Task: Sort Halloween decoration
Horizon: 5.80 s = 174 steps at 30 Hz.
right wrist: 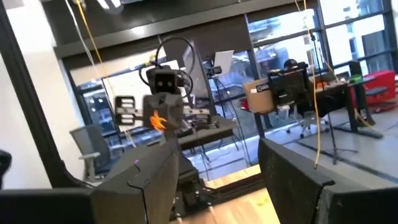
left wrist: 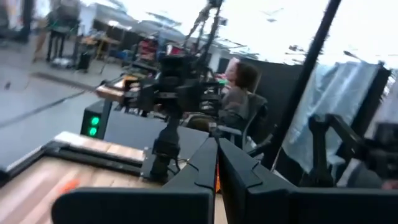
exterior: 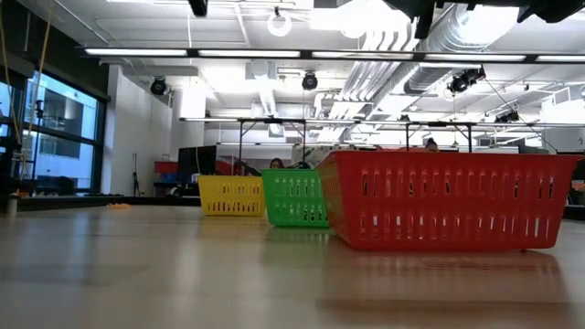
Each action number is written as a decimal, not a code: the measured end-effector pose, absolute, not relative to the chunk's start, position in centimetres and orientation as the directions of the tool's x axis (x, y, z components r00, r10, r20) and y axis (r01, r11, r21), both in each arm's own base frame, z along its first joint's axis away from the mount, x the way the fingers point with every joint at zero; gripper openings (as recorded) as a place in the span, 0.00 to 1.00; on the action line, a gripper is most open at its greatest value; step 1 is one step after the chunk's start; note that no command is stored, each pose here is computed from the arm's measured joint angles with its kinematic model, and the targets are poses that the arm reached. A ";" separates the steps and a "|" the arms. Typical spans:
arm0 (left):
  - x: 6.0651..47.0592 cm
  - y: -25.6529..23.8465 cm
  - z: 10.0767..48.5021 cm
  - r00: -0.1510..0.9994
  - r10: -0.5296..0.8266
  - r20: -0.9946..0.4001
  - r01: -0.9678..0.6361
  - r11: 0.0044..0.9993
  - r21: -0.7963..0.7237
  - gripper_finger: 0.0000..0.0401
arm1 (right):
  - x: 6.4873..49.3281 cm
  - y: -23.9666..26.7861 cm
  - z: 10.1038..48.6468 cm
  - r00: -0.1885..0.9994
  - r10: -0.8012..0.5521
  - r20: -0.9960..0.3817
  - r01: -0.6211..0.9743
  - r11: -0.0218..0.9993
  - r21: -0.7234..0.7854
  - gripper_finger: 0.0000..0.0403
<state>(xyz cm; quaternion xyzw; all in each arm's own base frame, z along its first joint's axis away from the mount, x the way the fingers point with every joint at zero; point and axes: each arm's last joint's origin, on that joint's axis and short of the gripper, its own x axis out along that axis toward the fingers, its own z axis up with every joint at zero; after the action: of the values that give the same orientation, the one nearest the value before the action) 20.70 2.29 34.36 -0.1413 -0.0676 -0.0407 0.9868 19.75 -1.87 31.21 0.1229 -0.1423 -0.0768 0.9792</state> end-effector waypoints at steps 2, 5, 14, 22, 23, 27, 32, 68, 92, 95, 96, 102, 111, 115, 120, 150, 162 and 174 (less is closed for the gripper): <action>20.5 2.0 34.5 0.985 -0.075 0.154 0.111 0.964 -0.241 0.00 | 19.8 -1.9 31.2 0.948 -0.185 0.257 0.124 0.964 0.236 0.53; 20.5 2.0 34.5 0.986 -0.069 0.155 0.104 0.967 -0.233 0.00 | 19.8 -1.9 31.2 0.948 -0.185 0.257 0.129 0.967 0.222 0.53; 20.5 2.0 34.5 0.985 -0.067 0.156 0.103 0.967 -0.232 0.00 | 19.8 -1.9 31.2 0.949 -0.183 0.255 0.127 0.967 0.221 0.53; 20.5 2.0 34.5 0.986 -0.067 0.156 0.103 0.967 -0.233 0.00 | 19.8 -1.9 31.1 0.950 -0.183 0.253 0.128 0.967 0.220 0.53; 20.5 2.0 34.5 0.986 -0.067 0.156 0.103 0.967 -0.233 0.00 | 19.8 -1.9 31.1 0.950 -0.183 0.253 0.128 0.967 0.220 0.53; 21.1 2.0 34.1 0.987 -0.079 0.137 0.113 0.957 -0.267 0.00 | 19.8 -1.9 31.1 0.950 -0.183 0.253 0.128 0.967 0.220 0.53; 23.2 1.6 32.4 0.992 -0.112 0.054 0.123 0.945 -0.304 0.00 | 19.8 -1.9 31.1 0.950 -0.185 0.253 0.130 0.967 0.221 0.53; 41.8 -7.7 18.3 0.799 -0.470 -0.374 0.419 0.882 -0.215 0.00 | 20.1 -1.9 28.2 0.978 -0.200 -0.054 0.206 0.913 0.351 0.53; 41.8 -10.0 15.6 0.844 -0.266 -0.466 0.254 0.963 -0.090 0.13 | 20.1 -1.9 28.2 0.978 -0.203 -0.053 0.209 0.916 0.344 0.53; 41.8 -9.9 15.7 0.844 -0.266 -0.466 0.244 0.964 -0.107 0.21 | 20.1 -1.9 28.2 0.978 -0.203 -0.053 0.209 0.917 0.340 0.53; 41.7 -9.8 16.0 0.843 -0.263 -0.469 0.240 0.965 -0.108 0.24 | 20.1 -1.9 28.2 0.978 -0.203 -0.053 0.209 0.917 0.340 0.53; 40.4 -6.5 21.8 0.888 -0.204 -0.411 0.187 0.979 -0.083 0.40 | 20.1 -1.9 28.3 0.978 -0.203 -0.040 0.205 0.921 0.332 0.53; 34.1 -0.6 31.8 0.933 -0.073 -0.353 0.049 0.996 -0.076 0.44 | 20.0 -2.0 28.8 0.972 -0.236 0.017 0.222 0.935 0.278 0.53; 30.9 0.1 35.3 0.958 -0.055 -0.280 0.038 0.997 -0.064 0.44 | 20.0 -2.0 28.8 0.971 -0.238 0.014 0.224 0.930 0.290 0.53; 28.3 0.0 36.9 0.974 -0.057 -0.221 0.056 0.998 -0.014 0.44 | 20.0 -2.0 28.8 0.971 -0.238 0.014 0.223 0.927 0.303 0.53; 21.3 0.3 27.7 0.996 0.090 0.025 -0.080 0.961 -0.265 0.44 | 20.1 -2.0 28.7 0.977 -0.214 0.006 0.202 0.930 0.307 0.53; 21.2 0.4 27.7 0.992 0.126 0.029 -0.109 0.936 -0.334 0.44 | 20.0 -2.0 28.8 0.970 -0.243 0.006 0.217 0.880 0.421 0.53; 18.5 1.8 30.0 0.975 0.173 0.142 -0.110 0.921 -0.374 0.44 | 20.0 -2.3 28.9 0.949 -0.316 0.024 0.260 0.821 0.508 0.53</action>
<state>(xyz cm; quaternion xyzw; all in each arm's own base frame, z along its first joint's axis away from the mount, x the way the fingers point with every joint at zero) 18.51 1.85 30.04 -0.1850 -0.0863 0.0725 0.9763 20.02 -2.26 28.91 0.2584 -0.0534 -0.1512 0.9526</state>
